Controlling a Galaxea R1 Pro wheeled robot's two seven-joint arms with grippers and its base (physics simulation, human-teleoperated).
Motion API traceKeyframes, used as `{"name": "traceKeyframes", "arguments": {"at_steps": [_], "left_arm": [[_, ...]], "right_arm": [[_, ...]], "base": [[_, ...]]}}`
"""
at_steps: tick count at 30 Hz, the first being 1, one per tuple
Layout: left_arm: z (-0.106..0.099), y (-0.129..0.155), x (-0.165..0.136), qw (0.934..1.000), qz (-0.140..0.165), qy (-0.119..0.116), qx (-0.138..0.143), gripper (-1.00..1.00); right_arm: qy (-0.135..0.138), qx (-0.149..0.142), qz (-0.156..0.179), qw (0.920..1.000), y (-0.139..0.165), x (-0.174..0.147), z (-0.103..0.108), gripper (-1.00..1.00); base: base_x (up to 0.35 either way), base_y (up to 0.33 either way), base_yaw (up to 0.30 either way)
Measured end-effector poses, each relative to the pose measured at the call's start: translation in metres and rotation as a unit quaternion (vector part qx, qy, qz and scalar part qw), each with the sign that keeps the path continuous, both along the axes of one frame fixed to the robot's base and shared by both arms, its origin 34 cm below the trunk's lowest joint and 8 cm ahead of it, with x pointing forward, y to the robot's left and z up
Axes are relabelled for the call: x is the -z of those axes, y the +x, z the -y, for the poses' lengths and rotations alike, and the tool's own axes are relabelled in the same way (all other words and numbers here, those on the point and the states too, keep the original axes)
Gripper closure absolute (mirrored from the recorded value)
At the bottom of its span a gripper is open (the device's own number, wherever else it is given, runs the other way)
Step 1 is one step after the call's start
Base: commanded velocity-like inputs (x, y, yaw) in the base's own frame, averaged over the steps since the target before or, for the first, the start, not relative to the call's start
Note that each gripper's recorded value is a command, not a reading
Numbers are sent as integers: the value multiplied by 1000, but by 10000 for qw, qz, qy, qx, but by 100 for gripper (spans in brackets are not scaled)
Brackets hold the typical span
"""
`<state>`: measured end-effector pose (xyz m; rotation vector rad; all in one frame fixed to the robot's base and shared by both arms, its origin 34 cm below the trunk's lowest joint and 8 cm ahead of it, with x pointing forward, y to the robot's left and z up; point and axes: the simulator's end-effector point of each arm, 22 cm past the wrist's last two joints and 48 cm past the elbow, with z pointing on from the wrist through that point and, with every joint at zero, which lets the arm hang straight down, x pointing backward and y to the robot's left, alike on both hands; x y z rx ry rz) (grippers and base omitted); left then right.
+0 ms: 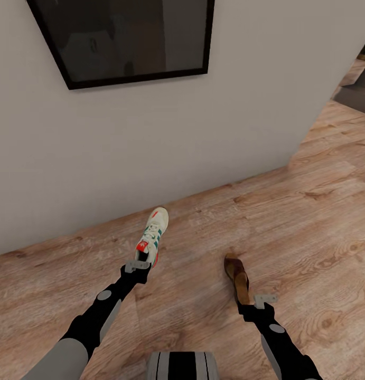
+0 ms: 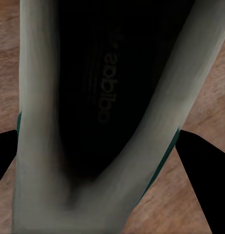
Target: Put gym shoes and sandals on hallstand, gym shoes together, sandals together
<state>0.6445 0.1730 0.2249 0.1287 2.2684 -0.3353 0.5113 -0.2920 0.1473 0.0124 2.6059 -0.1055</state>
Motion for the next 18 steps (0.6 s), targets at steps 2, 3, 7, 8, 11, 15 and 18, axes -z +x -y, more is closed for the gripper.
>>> {"name": "traceKeyframes", "arguments": {"at_steps": [2, 3, 7, 8, 11, 15, 18], "left_arm": [[0, 0, 0, 10000, 10, -3, 3, 100], [0, -1, 0, 10000, 11, -4, 4, 100], [0, 0, -1, 10000, 25, -6, 2, 100], [0, 0, -1, 10000, 25, -6, 3, 100], [1, 0, -1, 10000, 26, -7, 6, 100], [6, -2, -1, 10000, 25, 0, 93, 100], [13, -4, 0, 9998, 29, 9, 210, 100]], "right_arm": [[0, 1, 3, 10000, 0, 0, 0, -100], [1, 1, 4, 10000, 0, 0, 0, -100], [0, 1, 9, 10000, 1, -1, 0, -100], [0, 2, 7, 10000, 1, -1, 0, -100], [-5, 2, 4, 10000, 1, 0, 1, -100], [-7, 1, 7, 10000, 1, -1, 1, -100], [-9, -1, 10, 10000, 1, -1, 1, -100]], "base": [[98, 0, 0], [198, 0, 0], [259, 0, 0], [172, 0, 0], [57, 0, 0], [21, 0, 0], [4, 0, 0]]}}
